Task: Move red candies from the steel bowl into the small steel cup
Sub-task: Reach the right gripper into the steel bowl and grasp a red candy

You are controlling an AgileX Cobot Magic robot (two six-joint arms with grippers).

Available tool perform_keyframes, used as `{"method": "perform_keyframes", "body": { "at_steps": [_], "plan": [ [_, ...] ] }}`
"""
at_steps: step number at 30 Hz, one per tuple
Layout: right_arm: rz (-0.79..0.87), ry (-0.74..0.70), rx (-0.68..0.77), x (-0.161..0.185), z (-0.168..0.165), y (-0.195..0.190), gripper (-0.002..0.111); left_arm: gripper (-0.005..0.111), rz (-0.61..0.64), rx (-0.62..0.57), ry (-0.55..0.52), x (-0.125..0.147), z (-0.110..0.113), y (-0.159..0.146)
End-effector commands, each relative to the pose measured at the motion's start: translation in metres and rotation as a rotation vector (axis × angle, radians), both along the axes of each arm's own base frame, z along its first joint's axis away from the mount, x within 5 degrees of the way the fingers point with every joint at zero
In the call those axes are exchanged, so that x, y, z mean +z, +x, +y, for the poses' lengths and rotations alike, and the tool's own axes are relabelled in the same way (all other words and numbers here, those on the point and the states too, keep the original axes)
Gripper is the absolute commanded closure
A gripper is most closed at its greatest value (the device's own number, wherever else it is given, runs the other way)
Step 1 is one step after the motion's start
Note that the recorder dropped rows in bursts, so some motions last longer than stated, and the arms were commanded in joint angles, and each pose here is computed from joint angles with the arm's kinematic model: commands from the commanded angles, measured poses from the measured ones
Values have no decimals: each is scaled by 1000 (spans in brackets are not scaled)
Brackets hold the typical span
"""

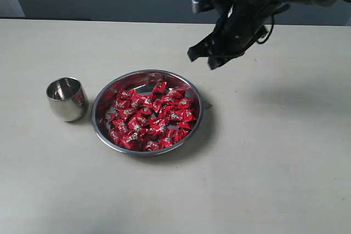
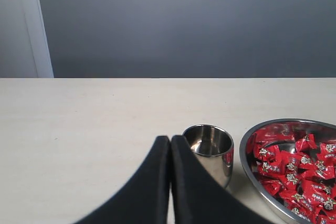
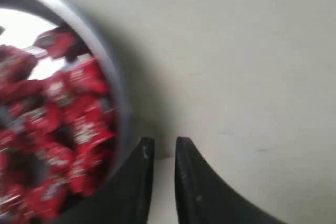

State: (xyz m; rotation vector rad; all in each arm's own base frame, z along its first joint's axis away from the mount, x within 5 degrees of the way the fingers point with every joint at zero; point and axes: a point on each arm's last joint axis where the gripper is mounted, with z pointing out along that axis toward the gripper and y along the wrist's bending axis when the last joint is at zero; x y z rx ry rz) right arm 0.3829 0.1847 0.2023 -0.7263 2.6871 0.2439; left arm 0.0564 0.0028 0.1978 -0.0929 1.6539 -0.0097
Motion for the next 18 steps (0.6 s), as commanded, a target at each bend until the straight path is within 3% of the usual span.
{"method": "perform_keyframes", "body": {
  "at_steps": [1,7,18],
  "plan": [
    [62,176,268,9,42,-23,87,106,-10,-5,-4,1,0,0],
    [81,182,421,10,82,-54,53,106,-10,-5,-4,1,0,0],
    [55,181,538,8,125,-88,57,106,-10,-5,-4,1,0,0]
  ]
}}
